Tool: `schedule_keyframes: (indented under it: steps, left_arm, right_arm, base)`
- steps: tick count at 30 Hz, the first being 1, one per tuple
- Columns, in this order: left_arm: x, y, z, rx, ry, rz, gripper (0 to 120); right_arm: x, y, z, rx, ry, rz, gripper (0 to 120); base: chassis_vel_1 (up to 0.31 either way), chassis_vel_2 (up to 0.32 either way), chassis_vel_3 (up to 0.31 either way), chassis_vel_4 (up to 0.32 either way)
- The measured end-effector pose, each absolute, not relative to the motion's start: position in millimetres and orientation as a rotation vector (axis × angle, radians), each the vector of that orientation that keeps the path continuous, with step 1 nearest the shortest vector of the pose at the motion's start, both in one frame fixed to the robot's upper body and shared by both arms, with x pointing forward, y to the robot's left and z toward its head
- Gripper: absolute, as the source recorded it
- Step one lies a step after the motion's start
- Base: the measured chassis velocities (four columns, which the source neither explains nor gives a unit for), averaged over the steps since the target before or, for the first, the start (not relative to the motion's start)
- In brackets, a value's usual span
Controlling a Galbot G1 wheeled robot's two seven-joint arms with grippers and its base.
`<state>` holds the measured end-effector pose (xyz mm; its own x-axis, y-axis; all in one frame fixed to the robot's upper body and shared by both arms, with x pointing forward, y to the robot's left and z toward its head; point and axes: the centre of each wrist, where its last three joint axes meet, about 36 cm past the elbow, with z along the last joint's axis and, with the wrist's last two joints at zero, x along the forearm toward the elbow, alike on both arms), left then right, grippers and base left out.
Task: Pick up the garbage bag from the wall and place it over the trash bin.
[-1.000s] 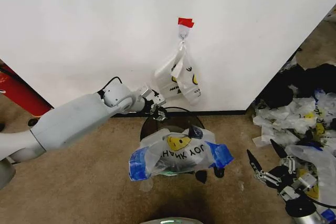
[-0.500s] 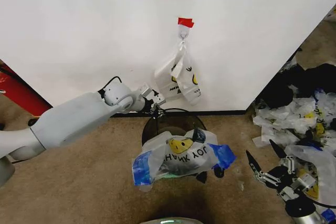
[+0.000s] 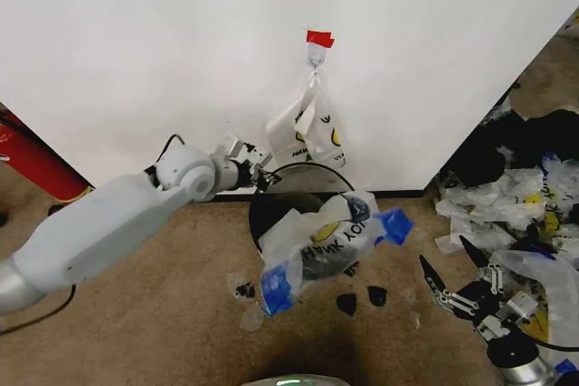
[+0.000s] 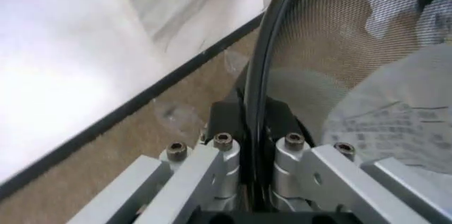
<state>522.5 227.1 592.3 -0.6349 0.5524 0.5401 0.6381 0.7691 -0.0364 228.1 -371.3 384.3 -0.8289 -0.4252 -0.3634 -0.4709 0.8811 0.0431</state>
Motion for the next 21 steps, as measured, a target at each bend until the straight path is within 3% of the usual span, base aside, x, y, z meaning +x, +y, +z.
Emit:
schedule_keyframes:
  steps: [12,21]
  left_arm:
    - [454.6,259.8,581.0,-0.507,-2.535,0.027,1]
    - [419.4,250.5,560.2,-0.420,-2.515,0.151,1]
  right_arm:
    - [233.2,-363.5,381.0,-0.713,2.713,0.195,100]
    - [239.9,-355.1,380.1,-0.742,2.720,0.201,100]
  base:
    - [0.000,0.000,0.000,0.000]
    - [0.000,0.000,0.000,0.000]
